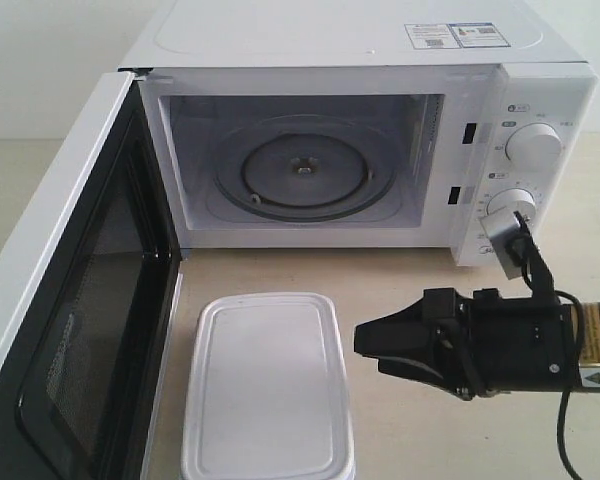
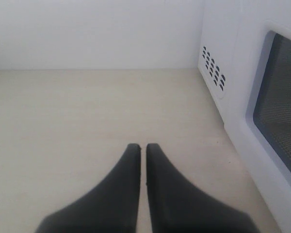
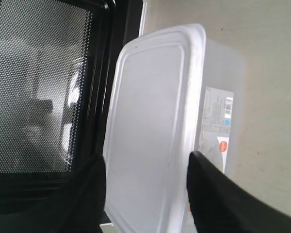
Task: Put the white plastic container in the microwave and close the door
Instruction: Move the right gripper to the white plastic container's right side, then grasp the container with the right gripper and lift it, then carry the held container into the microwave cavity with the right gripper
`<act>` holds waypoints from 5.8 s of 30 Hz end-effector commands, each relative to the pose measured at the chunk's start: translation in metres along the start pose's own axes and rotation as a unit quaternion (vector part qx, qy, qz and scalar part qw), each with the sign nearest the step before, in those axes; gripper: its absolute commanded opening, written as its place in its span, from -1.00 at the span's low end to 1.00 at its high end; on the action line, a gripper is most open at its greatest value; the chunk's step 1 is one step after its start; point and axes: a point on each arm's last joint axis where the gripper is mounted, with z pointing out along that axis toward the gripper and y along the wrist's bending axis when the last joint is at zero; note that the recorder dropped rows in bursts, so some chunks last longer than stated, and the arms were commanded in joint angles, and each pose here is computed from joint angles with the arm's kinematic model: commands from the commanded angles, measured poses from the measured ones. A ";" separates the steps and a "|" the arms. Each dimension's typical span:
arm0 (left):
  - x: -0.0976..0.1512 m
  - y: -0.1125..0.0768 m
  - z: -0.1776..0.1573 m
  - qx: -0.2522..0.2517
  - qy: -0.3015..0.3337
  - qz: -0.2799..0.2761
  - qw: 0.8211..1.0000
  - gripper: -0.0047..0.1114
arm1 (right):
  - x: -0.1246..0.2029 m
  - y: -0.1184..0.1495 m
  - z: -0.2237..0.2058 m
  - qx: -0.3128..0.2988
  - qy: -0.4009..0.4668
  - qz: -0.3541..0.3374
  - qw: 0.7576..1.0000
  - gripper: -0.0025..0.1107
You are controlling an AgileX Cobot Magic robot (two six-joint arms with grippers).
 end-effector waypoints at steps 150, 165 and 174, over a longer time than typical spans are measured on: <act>0.000 0.000 0.000 -0.001 -0.002 -0.008 1.000 -0.84 | 0.006 0.038 -0.004 -0.050 -0.348 0.164 0.922 -0.96; 0.000 0.000 0.000 -0.001 -0.002 -0.008 1.000 -0.84 | 0.006 0.046 0.048 -0.027 -0.405 0.192 0.893 -0.96; 0.000 0.000 0.000 -0.001 -0.002 -0.008 1.000 -0.84 | -0.009 0.054 0.060 0.014 -0.416 0.186 0.890 -0.96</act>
